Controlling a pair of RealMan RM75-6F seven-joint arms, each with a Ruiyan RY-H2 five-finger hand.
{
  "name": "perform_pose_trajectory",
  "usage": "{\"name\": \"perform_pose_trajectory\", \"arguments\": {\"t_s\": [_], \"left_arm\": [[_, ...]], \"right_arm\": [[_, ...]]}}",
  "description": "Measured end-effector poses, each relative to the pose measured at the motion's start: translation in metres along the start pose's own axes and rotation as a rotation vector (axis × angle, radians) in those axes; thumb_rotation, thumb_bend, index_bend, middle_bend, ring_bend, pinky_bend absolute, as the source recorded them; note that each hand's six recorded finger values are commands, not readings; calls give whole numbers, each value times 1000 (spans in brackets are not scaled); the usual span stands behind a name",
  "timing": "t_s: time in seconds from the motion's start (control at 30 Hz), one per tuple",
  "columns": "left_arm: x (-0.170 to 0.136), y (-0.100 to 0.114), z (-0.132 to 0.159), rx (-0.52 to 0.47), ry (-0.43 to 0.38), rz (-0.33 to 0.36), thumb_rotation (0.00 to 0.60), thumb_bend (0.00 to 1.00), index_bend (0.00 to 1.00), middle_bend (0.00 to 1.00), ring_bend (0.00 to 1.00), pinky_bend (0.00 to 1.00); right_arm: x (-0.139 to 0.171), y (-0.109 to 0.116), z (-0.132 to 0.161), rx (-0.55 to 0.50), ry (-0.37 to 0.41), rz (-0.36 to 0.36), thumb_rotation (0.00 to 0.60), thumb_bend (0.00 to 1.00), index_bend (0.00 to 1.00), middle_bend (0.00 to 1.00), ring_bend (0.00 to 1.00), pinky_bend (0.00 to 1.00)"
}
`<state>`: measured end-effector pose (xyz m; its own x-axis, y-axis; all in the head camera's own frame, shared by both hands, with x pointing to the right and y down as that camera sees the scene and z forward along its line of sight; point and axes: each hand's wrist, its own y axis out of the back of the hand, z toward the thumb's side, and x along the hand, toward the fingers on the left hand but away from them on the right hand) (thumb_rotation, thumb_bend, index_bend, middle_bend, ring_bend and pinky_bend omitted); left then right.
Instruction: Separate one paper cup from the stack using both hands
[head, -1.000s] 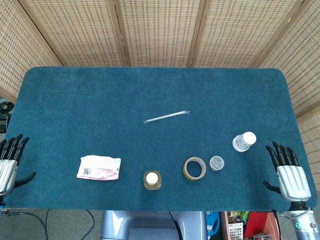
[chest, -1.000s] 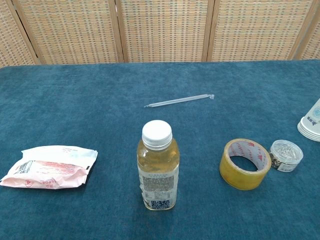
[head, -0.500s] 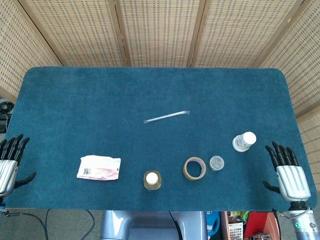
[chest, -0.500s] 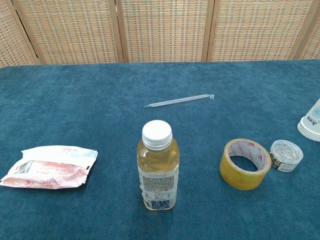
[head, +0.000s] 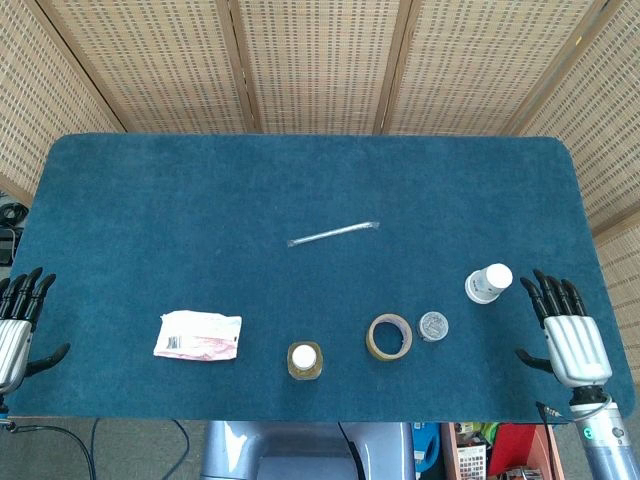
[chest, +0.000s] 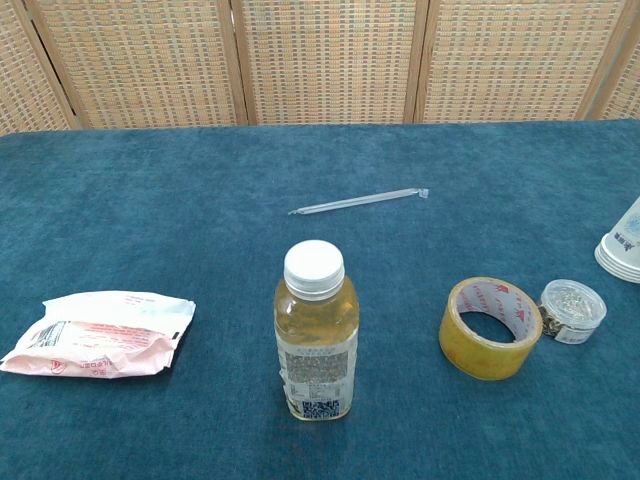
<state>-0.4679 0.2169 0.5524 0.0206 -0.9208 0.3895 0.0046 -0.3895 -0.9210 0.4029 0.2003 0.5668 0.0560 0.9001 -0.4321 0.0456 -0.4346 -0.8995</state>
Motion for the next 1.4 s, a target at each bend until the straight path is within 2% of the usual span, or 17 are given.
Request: {"name": "perform_pose_trajectory", "arguments": {"t_s": [0.37, 0.73, 0.97, 1.4], "left_arm": [[1, -6, 5, 15, -12, -15, 600, 203, 0, 0, 0, 0], [3, -9, 3, 24, -7, -20, 600, 203, 0, 0, 0, 0], [3, -9, 5, 31, -9, -17, 600, 204, 0, 0, 0, 0], [4, -14, 8, 51, -10, -29, 600, 203, 0, 0, 0, 0]], "right_arm": [[-51, 6, 20, 52, 8, 101, 600, 114, 242, 120, 0, 196], [-92, -20, 29, 83, -43, 239, 600, 126, 291, 176, 0, 237], [-115, -28, 31, 90, -67, 256, 600, 127, 291, 177, 3, 249], [-128, -42, 15, 127, -135, 310, 600, 156, 305, 186, 7, 265]]}}
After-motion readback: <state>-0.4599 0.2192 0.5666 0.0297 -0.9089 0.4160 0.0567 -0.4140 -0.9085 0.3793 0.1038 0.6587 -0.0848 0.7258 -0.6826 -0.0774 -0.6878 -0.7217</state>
